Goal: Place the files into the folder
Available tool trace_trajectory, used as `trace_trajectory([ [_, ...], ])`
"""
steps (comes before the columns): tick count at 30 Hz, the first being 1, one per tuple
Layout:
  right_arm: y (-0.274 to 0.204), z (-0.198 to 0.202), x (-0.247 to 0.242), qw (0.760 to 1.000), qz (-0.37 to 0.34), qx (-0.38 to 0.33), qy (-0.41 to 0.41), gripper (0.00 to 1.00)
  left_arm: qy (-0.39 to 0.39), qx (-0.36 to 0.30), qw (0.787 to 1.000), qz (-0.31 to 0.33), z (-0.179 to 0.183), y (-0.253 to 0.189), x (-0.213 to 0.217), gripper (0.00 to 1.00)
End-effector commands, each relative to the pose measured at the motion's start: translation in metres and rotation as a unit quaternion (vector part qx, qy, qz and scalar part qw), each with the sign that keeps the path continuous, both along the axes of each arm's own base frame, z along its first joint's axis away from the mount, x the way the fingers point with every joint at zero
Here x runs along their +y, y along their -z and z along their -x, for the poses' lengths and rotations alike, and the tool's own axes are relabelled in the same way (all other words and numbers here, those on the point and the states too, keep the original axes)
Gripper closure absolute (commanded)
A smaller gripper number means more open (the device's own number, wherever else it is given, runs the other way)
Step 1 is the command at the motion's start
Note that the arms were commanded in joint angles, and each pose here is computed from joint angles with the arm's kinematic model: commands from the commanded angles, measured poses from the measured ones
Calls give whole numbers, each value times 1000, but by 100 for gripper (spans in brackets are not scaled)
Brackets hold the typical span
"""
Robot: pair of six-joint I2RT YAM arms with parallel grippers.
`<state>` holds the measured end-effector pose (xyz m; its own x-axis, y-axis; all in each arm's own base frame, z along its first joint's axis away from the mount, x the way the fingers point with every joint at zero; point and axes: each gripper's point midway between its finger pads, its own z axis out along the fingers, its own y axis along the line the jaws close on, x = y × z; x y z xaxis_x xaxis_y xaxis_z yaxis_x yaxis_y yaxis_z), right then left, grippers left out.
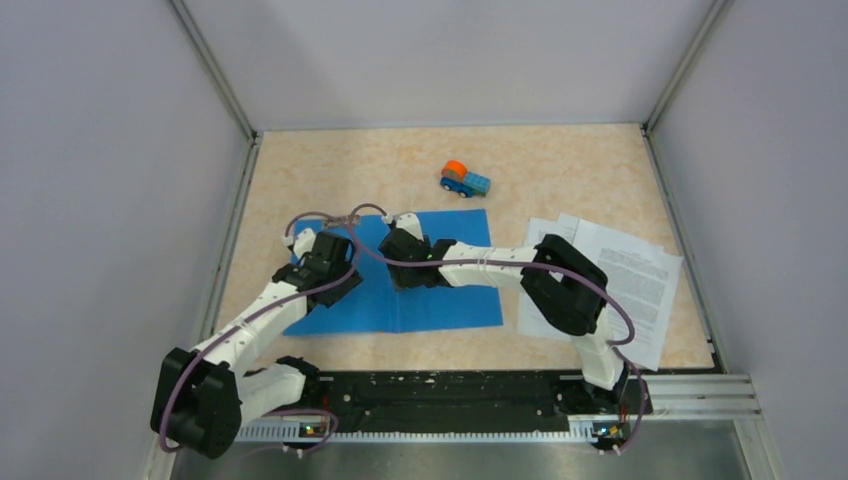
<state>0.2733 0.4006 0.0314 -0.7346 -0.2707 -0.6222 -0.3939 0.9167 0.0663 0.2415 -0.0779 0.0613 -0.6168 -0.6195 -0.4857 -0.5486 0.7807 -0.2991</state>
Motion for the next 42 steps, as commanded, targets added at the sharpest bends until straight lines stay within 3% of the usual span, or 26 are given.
trace_trajectory([
  [1, 13, 1, -18, 998, 62, -16, -6, 41, -3, -8, 1000, 3, -7, 5, 5, 43],
  [5, 24, 1, -36, 996, 86, -13, -5, 52, 0, 6, 1000, 1, -6, 15, 5, 43],
  [7, 26, 0, -44, 997, 79, -6, -1, 60, 2, 14, 1000, 1, -4, 21, 5, 44],
  [9, 29, 1, -48, 998, 62, 7, -7, 62, 9, 27, 1000, 6, 1, 31, 2, 46],
  [16, 17, 3, -36, 999, -4, 29, -46, 59, -20, 92, 995, -22, 20, 67, 11, 62],
  [26, -34, -9, -24, 999, -28, 3, -42, 46, -35, 99, 993, -47, 18, 66, 14, 62],
  [34, -40, -7, -20, 999, -25, 1, -39, 59, -41, 96, 993, -46, 17, 64, 14, 62],
  [42, -44, -9, -12, 999, -29, 0, -43, 66, -44, 97, 993, -42, 16, 64, 13, 62],
])
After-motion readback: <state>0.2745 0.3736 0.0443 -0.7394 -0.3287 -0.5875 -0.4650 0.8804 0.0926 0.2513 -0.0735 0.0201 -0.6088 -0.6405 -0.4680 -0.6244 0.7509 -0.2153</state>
